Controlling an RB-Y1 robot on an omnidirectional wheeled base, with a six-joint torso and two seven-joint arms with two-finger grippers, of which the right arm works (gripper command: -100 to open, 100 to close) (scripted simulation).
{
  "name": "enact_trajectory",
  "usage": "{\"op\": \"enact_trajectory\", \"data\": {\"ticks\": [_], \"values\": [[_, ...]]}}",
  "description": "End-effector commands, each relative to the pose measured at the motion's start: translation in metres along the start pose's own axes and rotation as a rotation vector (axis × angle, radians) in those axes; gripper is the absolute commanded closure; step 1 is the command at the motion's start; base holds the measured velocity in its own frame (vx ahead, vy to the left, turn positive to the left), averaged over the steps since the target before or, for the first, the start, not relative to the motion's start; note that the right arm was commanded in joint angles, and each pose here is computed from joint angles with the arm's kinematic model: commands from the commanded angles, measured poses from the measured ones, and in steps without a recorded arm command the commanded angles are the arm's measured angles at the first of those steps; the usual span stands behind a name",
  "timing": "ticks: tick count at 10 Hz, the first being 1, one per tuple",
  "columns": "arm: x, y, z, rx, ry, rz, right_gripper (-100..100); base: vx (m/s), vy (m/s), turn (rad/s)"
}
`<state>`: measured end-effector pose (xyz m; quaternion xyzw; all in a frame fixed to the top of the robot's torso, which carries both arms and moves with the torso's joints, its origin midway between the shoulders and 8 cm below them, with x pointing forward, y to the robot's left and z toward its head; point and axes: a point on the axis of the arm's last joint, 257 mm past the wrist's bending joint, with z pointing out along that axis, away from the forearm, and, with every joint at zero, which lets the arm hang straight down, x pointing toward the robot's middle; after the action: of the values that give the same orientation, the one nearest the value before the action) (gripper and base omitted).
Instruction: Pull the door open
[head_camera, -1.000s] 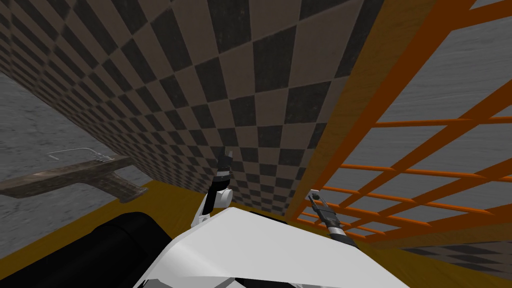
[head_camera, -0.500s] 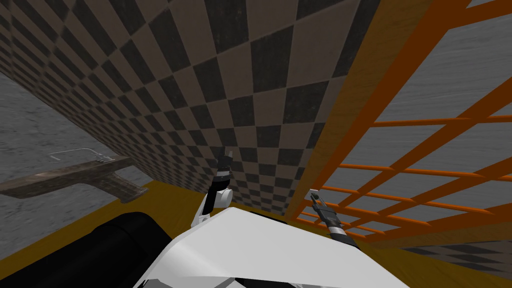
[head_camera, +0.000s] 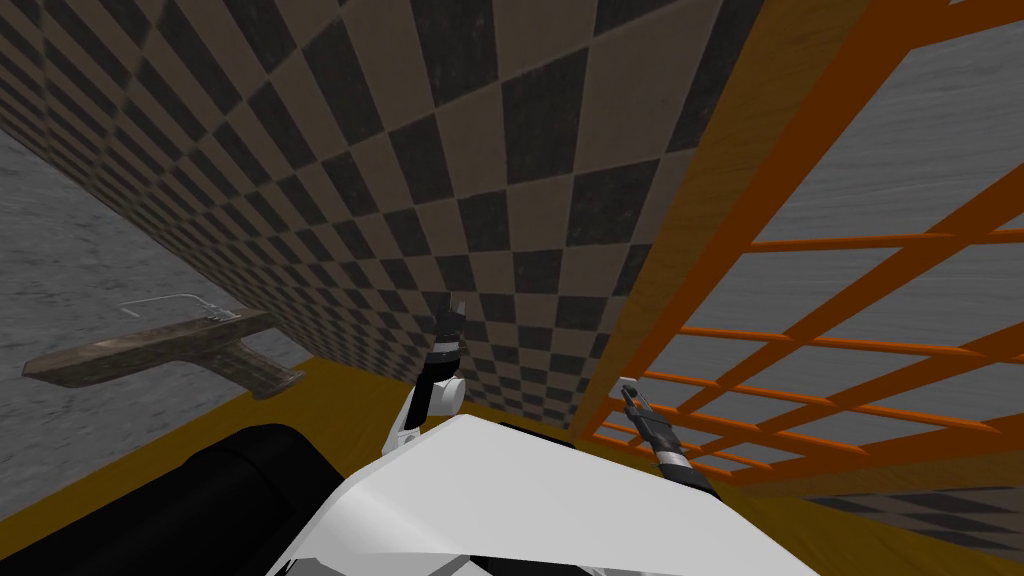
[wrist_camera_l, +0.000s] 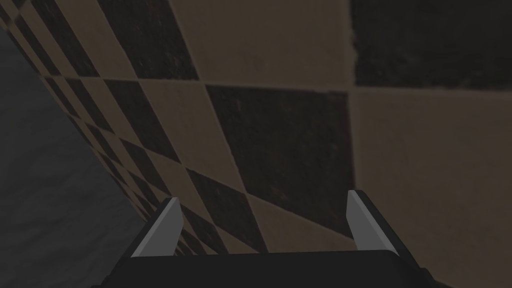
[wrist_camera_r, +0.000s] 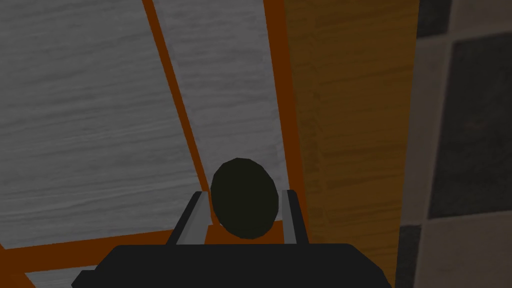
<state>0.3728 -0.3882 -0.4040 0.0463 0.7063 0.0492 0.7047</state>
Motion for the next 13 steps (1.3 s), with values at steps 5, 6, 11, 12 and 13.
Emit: {"op": "enact_trajectory", "data": {"ticks": [5,6,11,12,13], "values": [[0.0004,0.0029,0.0038,0.003,-0.004,0.165,100,-0.025,-0.012,0.027],[0.0004,0.0029,0.0038,0.002,-0.004,0.178,100,-0.028,-0.014,0.02],[-0.0006,0.0041,0.0072,0.005,-0.01,0.308,100,-0.028,-0.009,0.022],[-0.0009,0.0045,0.0085,0.006,-0.013,0.351,100,-0.031,-0.014,0.032],[-0.0013,0.005,0.0099,0.007,-0.015,0.383,100,-0.041,-0.014,0.051]]}}
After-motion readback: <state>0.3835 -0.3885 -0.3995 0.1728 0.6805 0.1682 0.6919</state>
